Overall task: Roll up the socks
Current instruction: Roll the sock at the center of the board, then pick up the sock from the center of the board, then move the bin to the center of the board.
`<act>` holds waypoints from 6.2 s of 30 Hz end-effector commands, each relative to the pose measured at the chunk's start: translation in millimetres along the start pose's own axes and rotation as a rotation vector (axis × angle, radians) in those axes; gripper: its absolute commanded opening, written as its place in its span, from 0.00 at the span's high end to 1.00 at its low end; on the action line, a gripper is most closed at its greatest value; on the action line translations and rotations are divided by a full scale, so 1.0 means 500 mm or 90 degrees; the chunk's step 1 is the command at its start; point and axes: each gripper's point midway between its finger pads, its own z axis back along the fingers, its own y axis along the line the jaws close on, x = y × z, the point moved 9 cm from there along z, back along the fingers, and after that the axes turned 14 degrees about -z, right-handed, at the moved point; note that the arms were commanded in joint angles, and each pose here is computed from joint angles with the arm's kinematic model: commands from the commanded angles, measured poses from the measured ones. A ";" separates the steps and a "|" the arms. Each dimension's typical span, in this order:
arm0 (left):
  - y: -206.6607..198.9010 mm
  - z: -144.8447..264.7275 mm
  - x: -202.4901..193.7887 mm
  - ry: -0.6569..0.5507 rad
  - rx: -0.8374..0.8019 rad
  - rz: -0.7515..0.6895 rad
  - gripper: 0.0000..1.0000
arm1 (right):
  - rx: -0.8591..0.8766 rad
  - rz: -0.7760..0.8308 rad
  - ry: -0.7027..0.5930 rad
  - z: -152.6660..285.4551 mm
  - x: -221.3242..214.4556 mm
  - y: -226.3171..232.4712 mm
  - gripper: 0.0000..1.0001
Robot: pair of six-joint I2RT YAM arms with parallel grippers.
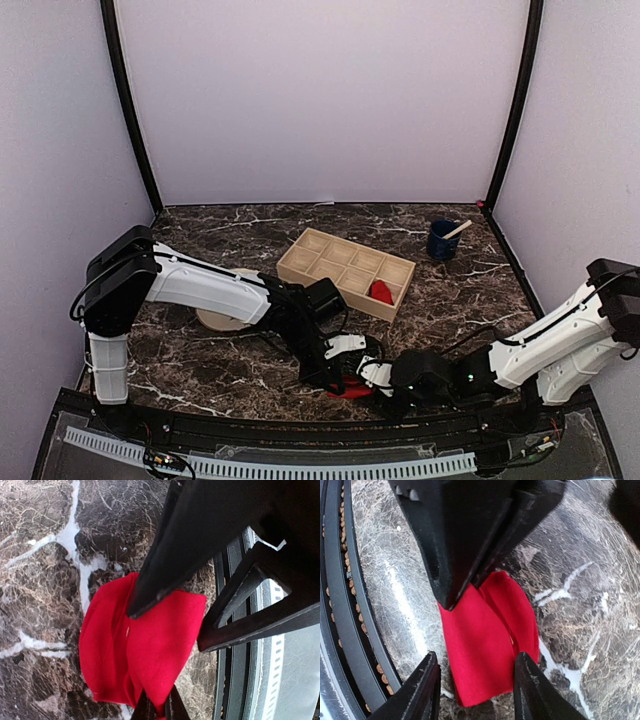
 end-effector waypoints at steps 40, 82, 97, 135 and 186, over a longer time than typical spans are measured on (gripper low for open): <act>0.024 0.132 -0.067 -0.127 0.255 0.106 0.58 | 0.080 -0.302 0.032 -0.005 0.003 -0.062 1.00; -0.096 -0.012 0.040 -0.001 0.416 -0.331 0.42 | 0.203 -0.508 0.124 -0.017 -0.027 -0.098 1.00; -0.086 -0.041 0.042 0.022 0.419 -0.367 0.50 | 0.215 -0.508 0.130 -0.020 -0.022 -0.098 1.00; -0.047 -0.072 0.013 0.084 0.353 -0.326 0.88 | 0.174 -0.509 0.098 0.017 -0.018 -0.115 0.64; 0.291 0.293 0.109 -0.124 0.691 -0.175 0.96 | -0.024 -0.518 -0.127 0.084 0.036 -0.190 0.63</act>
